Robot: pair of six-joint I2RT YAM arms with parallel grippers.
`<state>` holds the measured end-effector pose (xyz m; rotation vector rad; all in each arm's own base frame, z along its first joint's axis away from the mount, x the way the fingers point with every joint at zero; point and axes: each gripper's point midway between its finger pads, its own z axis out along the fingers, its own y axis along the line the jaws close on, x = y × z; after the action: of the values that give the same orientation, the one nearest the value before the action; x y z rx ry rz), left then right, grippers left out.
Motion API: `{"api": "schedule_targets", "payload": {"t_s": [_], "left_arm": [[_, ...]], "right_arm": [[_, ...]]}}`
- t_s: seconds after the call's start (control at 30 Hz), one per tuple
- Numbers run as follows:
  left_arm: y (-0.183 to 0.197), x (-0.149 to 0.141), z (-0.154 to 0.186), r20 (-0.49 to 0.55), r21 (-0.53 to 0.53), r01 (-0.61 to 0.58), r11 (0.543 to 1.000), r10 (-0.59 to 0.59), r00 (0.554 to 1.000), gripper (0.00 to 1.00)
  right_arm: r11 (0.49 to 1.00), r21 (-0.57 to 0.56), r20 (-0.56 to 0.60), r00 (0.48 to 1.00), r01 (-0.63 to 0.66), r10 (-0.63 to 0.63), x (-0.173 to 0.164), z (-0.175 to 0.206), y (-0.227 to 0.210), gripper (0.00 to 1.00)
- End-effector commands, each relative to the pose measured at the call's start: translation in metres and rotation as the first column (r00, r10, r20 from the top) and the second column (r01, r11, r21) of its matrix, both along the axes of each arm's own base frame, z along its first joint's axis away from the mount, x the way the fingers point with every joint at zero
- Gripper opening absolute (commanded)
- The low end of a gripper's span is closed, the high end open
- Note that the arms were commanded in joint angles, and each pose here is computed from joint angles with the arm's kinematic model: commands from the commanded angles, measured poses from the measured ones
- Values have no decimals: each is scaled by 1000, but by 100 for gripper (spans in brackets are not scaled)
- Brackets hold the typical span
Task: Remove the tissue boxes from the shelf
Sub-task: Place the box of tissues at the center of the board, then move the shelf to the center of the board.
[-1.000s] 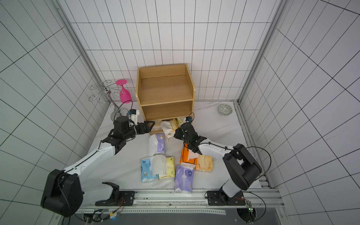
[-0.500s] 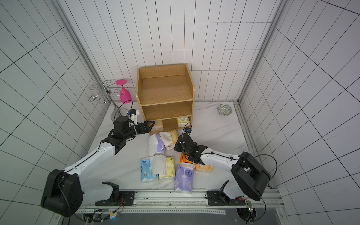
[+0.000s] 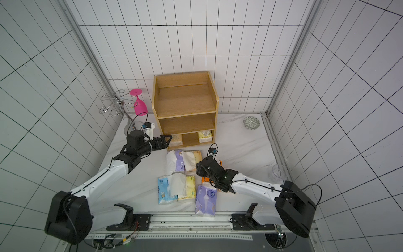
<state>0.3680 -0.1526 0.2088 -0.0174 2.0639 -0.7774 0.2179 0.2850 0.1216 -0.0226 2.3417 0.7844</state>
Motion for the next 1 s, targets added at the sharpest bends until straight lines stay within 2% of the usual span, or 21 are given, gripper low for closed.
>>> {"api": "schedule_targets", "payload": {"t_s": [0.0,0.13,0.27,0.5,0.8,0.97], "left_arm": [[1,4,23,56,-37,-18,999,20,998,97],[2,11,30,74,-40,-32,999,34,997,96],[6,23,36,102,-32,-69,997,72,992,93],[-6,53,39,94,-66,-61,996,67,993,86],[-20,80,34,79,-82,-23,996,30,996,84],[-29,86,37,91,-93,-5,996,13,996,84]], "right_arm": [[1000,11,45,999,2,-3,2,23,-8,57],[998,51,37,999,-29,27,23,50,-18,54],[997,66,13,1000,-26,25,52,58,-26,51],[982,182,58,998,-46,37,100,72,-7,44],[966,239,67,994,-101,87,137,54,35,41],[948,296,83,992,-120,100,154,43,54,45]]}}
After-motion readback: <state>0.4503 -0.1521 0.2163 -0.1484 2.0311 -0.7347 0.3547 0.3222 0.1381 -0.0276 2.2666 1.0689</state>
